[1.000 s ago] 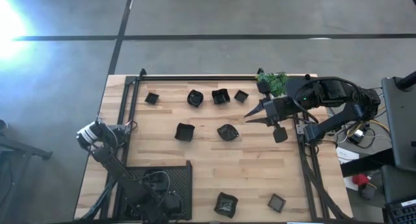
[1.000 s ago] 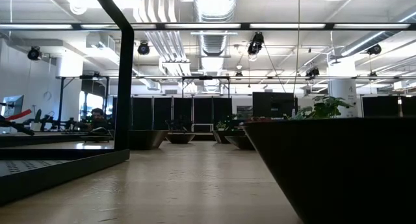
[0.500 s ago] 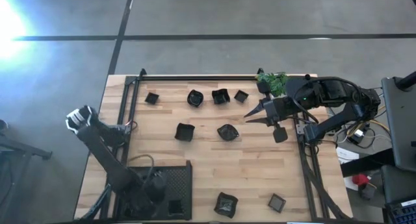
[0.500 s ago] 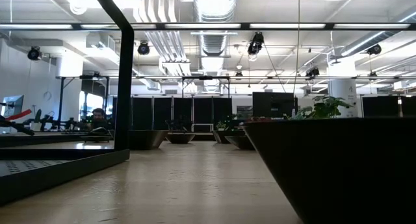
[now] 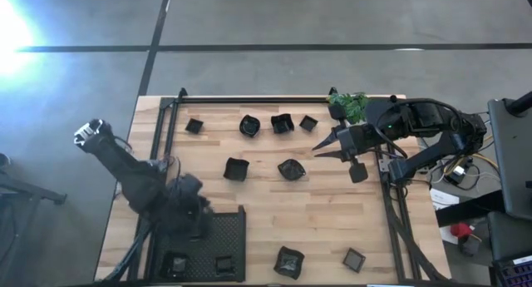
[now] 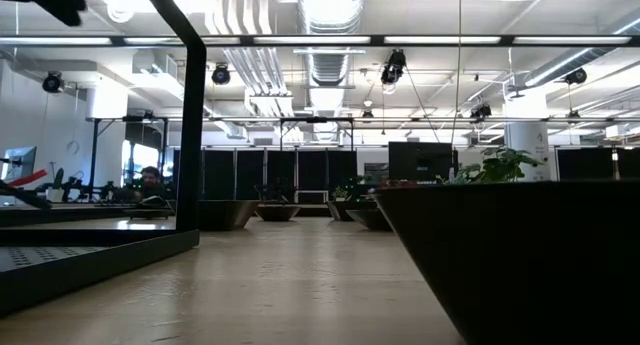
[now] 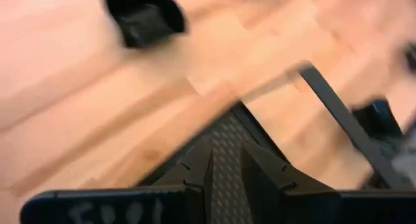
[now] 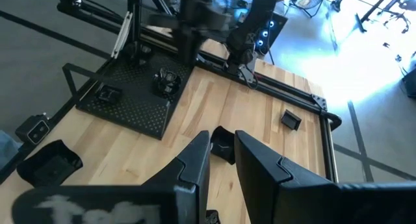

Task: Pick & Place Mini shaped plates
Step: Stack the black distorted square plate on the black distorted square plate on the shelf

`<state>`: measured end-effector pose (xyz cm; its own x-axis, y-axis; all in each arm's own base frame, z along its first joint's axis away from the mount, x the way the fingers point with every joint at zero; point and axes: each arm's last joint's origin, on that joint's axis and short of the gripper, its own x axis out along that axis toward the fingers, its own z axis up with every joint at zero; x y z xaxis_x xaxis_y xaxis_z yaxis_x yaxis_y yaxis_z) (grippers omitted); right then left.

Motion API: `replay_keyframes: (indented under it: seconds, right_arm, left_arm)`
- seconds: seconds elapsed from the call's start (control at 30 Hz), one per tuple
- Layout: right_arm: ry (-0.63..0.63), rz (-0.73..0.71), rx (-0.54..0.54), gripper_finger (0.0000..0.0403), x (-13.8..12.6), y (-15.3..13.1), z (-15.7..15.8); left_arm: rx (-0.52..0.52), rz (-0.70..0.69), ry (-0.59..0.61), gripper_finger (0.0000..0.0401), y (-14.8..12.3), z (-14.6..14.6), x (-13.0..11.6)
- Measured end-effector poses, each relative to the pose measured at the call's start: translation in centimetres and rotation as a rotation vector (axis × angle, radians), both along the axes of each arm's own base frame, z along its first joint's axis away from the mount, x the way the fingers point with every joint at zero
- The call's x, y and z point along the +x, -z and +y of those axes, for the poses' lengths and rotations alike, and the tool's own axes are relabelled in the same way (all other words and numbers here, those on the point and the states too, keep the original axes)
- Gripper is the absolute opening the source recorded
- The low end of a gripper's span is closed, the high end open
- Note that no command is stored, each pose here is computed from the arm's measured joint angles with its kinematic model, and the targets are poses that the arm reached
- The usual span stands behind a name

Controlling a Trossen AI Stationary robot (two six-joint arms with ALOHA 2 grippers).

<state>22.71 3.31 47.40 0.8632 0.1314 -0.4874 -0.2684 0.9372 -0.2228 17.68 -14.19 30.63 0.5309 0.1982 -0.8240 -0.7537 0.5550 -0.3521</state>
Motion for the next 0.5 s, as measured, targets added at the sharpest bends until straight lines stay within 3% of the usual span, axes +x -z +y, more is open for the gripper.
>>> replay_keyframes:
  seconds: [0.2,0.5]
  right_arm:
    - [0.0,0.0,-0.001,0.0068,0.0,0.0,0.0]
    - [0.002,-0.001,-0.004,0.0068,0.0,0.0,0.0]
  left_arm:
    - [-0.045,0.063,-0.18,0.0069,-0.2,4.2,1.2]
    - [-0.065,0.211,-0.312,0.0069,2.3,10.2,2.9]
